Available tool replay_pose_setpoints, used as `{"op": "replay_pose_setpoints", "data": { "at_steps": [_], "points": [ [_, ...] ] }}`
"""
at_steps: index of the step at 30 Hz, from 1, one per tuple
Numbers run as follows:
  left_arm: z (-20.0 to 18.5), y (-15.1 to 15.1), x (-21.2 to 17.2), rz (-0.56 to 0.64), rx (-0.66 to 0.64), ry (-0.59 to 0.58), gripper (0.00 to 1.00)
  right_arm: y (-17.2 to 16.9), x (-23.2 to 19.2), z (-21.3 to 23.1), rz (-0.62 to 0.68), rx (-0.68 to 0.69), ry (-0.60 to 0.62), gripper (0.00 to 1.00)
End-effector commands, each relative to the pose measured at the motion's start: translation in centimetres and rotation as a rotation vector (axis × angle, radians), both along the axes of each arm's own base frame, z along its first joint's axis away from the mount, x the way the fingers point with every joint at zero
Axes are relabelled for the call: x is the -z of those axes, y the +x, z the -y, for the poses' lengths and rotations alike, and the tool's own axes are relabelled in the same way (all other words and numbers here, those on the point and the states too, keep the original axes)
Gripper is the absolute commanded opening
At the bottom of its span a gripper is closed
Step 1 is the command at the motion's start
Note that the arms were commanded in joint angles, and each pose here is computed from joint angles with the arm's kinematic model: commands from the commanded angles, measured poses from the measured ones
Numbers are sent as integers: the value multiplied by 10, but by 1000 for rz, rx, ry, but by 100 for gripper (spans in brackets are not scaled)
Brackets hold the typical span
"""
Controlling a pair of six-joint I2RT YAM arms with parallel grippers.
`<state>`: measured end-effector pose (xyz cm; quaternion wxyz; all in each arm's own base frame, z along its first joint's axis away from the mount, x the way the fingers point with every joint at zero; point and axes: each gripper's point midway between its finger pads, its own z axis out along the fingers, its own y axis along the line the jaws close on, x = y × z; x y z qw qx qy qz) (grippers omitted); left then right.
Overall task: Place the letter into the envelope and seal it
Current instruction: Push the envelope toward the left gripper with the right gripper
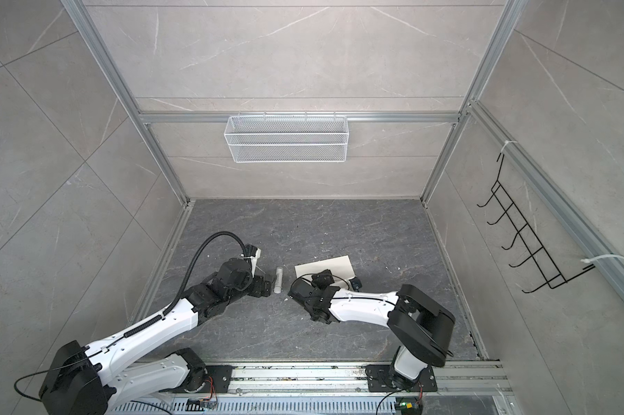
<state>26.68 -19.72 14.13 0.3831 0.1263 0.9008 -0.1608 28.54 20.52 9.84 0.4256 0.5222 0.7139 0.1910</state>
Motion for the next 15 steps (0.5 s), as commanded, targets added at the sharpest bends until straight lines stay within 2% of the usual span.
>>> {"op": "replay_pose_setpoints", "data": {
  "at_steps": [1,4,7,12,15],
  "points": [
    [11,5,-14,1,16,-43,93,5,-30,14,48,-122,-116,85],
    [17,4,-12,-15,45,-57,92,20,-30,19,-20,-340,-160,91],
    [33,0,-17,-9,126,-103,91,36,-36,22,-48,-557,-198,99],
    [66,-9,-36,44,314,-129,89,46,-64,35,-52,-812,-410,99],
    [96,-16,-46,91,437,-112,88,51,-73,45,-66,-924,-459,99]
  ]
}}
